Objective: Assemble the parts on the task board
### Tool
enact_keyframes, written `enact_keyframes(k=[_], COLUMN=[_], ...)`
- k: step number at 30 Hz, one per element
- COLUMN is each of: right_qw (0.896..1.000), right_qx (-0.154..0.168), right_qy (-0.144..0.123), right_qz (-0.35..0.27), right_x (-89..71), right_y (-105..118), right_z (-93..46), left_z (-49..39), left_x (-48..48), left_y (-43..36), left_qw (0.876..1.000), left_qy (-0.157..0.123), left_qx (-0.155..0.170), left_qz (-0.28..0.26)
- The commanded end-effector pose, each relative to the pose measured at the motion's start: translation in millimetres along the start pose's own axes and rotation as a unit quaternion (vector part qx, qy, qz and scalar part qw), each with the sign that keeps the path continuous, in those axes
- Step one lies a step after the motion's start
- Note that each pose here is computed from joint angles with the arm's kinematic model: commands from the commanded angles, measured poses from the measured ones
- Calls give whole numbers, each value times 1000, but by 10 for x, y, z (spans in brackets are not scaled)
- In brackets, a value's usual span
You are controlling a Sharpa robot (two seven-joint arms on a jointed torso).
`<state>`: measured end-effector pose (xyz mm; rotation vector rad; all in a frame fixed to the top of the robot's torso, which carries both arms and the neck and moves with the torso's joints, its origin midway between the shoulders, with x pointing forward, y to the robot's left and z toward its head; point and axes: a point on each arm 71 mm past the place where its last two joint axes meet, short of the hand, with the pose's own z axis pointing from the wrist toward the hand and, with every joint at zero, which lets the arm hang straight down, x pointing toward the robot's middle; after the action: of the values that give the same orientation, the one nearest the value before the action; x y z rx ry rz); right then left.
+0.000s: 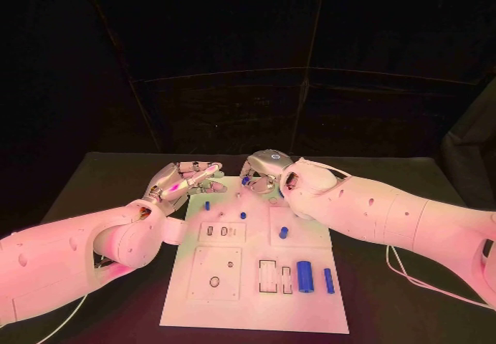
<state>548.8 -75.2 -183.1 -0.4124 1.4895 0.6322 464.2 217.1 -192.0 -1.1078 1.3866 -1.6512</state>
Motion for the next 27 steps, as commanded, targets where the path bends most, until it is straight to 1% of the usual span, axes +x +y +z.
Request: enact_keyframes(k=[1,12,21,27], right_qw=[1000,1000,1000,1000], right_qx=[-4,5,17,14], right_qy=[11,24,21,16], right_qz=[-5,-12,-11,-8], right_x=[4,33,35,27], right_y=[22,25,-5,-4], right_z=[20,55,77,75], left_z=[9,12,12,14], left_x=[11,13,27,21], left_y=[-9,-9,-9,-10], left_qw=[1000,1000,1000,1000], left_qy=[3,4,9,11], left_qx=[0,-1,-3,-4], left_qz=[-4,-4,-7,-8])
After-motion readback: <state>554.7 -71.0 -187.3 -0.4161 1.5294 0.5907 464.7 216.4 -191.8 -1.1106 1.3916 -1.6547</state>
